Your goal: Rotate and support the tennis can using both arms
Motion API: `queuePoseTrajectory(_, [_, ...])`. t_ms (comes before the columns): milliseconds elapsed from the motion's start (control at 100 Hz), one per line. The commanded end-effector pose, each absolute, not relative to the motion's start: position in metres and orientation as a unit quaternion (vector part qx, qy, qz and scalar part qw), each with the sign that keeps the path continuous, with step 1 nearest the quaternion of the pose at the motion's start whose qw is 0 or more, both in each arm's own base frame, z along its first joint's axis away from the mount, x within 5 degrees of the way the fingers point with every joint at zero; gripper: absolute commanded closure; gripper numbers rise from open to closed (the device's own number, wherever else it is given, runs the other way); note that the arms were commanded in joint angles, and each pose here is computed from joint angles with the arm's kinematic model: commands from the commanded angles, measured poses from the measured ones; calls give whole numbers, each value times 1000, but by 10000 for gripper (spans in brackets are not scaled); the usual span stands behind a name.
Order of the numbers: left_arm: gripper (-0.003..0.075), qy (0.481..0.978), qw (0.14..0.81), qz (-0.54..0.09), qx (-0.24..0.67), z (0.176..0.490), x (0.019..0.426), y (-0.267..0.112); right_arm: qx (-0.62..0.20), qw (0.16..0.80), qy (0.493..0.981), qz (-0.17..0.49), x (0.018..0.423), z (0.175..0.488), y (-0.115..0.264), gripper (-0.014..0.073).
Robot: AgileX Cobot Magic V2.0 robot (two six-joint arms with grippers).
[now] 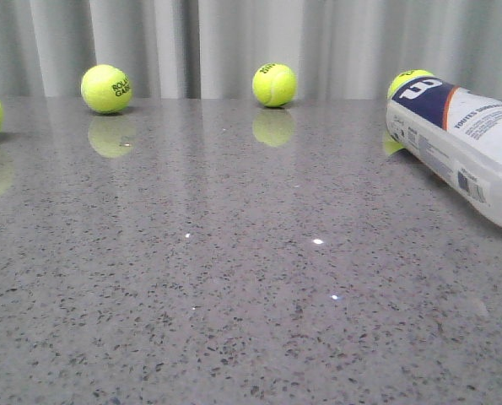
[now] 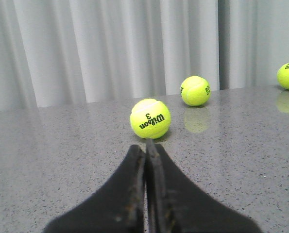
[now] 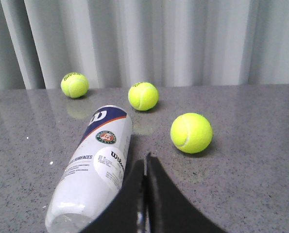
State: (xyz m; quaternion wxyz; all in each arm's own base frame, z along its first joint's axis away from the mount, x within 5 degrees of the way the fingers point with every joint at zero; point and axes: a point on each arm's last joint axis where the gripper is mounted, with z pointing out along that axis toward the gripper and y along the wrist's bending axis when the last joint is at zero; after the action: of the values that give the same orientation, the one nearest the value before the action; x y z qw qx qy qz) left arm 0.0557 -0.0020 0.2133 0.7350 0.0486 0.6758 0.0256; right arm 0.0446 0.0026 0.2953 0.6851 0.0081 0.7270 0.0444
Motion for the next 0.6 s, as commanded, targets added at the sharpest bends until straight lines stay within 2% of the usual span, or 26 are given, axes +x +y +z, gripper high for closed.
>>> queuePoseTrajectory(0, [741,648,760,22,45,207,54,-2,7,674,737,44,47,334,3,663])
queuePoseTrajectory(160, [741,648,760,22,45,207,54,-2,7,599,800,40,57,375,4,663])
queuePoseTrajectory(260, [741,648,760,22,45,207,54,-2,7,569,821,42,70,395,5,663])
queuePoseTrajectory(470, [741,648,760,22,45,207,54,-2,8,530,847,40,100,396,6,655])
queuePoseTrajectory(540, [741,648,760,22,45,207,54,-2,8,509,860,39,106,392,7,608])
queuePoseTrajectory(590, [741,648,760,22,45,207,54,-2,8,492,870,38,109,388,7,519])
